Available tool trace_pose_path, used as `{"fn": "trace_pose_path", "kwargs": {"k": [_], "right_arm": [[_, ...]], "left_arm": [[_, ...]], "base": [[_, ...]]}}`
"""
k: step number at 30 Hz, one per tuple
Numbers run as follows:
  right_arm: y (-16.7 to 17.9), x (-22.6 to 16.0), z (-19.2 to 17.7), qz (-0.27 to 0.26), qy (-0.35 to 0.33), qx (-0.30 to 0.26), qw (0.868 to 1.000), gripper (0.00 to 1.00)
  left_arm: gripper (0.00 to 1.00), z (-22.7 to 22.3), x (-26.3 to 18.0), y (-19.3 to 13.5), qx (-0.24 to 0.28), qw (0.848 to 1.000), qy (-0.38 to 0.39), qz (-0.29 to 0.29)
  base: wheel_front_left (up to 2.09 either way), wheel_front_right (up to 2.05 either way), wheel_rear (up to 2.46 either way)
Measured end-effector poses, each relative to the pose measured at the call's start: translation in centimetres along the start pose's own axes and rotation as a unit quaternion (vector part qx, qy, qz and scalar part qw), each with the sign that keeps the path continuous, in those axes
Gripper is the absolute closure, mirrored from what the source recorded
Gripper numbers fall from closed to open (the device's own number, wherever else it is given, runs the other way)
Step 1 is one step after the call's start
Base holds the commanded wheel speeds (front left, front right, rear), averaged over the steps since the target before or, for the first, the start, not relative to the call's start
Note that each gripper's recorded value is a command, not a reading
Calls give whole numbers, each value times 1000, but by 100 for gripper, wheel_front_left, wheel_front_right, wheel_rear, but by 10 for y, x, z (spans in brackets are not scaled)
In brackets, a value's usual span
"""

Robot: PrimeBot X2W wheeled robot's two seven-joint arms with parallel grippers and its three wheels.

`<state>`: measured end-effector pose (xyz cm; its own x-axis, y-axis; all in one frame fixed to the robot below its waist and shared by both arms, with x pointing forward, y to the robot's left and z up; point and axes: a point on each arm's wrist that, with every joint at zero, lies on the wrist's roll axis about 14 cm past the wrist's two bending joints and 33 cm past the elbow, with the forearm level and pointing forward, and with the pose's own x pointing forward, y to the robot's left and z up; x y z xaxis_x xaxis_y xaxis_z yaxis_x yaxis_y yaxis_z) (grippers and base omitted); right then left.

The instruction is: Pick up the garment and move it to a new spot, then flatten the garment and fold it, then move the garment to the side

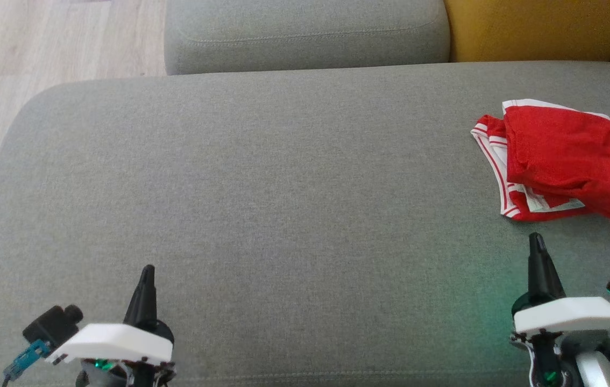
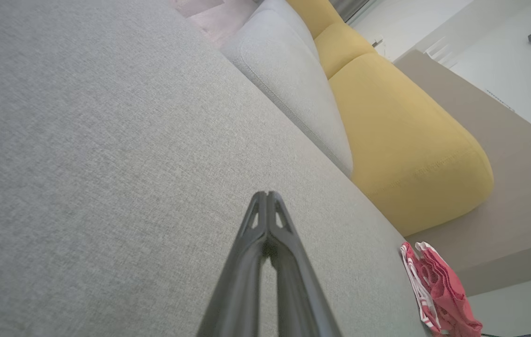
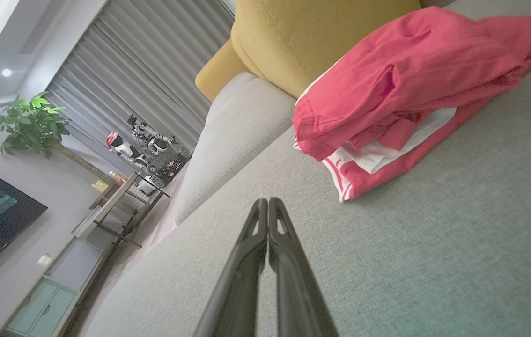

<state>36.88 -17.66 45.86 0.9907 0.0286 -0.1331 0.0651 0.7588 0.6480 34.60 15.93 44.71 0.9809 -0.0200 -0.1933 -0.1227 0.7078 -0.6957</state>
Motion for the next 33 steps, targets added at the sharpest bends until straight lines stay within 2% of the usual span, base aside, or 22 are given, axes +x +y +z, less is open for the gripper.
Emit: {"fn": "trace_pose_path", "kwargs": {"k": [16, 33], "right_arm": [[-5, 0, 6, -11, -6, 98, 995, 100], [-11, -1, 12, -18, -11, 201, 979, 100]], "left_arm": [[100, 7, 5, 1, -90, 996, 2, 0], [100, 16, 11, 1, -185, 983, 0, -6]], "base": [[0, 0, 0], [0, 0, 0]]}}
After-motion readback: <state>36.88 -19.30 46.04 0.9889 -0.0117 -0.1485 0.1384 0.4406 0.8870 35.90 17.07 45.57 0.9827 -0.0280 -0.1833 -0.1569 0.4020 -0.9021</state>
